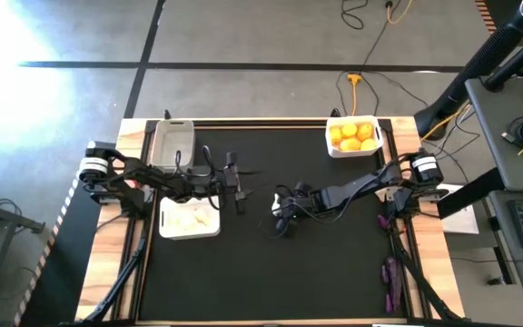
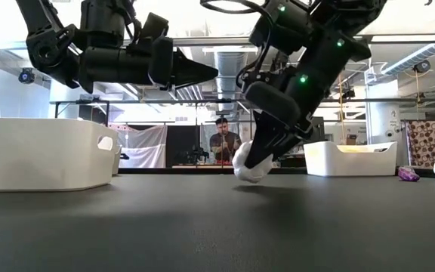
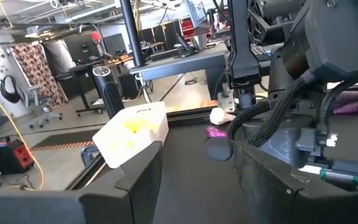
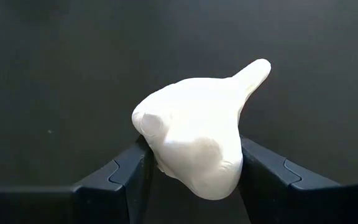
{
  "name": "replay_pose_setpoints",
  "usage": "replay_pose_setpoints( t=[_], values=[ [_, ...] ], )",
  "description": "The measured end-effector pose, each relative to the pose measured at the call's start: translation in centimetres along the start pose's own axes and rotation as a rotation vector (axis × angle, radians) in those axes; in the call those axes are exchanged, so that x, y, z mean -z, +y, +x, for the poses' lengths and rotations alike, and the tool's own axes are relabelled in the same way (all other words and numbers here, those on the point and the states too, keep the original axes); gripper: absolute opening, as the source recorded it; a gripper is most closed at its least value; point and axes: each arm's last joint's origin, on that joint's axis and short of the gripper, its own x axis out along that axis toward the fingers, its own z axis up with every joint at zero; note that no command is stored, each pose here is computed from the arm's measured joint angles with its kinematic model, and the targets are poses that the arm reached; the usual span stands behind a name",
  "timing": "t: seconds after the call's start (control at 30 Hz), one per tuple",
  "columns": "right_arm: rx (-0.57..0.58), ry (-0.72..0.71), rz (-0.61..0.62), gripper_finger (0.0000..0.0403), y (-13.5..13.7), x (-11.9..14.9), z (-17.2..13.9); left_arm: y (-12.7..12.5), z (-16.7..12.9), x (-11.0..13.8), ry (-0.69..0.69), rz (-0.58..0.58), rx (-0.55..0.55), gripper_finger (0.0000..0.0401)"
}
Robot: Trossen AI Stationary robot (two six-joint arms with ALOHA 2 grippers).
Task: Sort produce into baskets
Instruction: Move the white garlic to the center of the table
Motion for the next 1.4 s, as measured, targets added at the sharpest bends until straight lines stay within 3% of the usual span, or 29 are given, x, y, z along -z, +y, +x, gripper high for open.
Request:
replay_pose_setpoints(
  t=[0.17,0.33,0.63,0.73,1.03,1.27,1.4],
  values=[
    [-0.001,0.024,0.031,0.0193,-0.2,-0.3,-0.2,-0.2,0.0,0.2,0.019,-0.016,0.01,0.0182],
    [0.011,0.065,0.041,0.0228,0.0,-0.9,-0.8,-0.6,-0.1,0.1,0.016,-0.017,0.025,0.0182],
    [0.096,0.211,-0.059,0.0304,0.3,-3.0,-3.4,-1.3,-0.2,0.0,0.014,-0.02,0.048,0.0182],
    [0.158,0.327,-0.118,0.032,-0.1,-3.2,-4.8,-1.5,-0.2,0.1,0.028,-0.027,0.056,0.0182],
    [0.515,0.757,-0.175,0.0342,-4.5,0.3,-6.8,-2.5,-0.4,0.5,0.081,-0.055,0.098,0.0182],
    [0.623,0.98,-0.109,0.0335,-9.8,3.7,-5.3,-3.4,-0.6,0.3,0.077,-0.056,0.129,0.0182],
    [0.618,1.114,-0.057,0.0324,-12.8,5.2,-5.0,-3.4,-0.6,0.3,0.076,-0.057,0.131,0.0182]
  ],
)
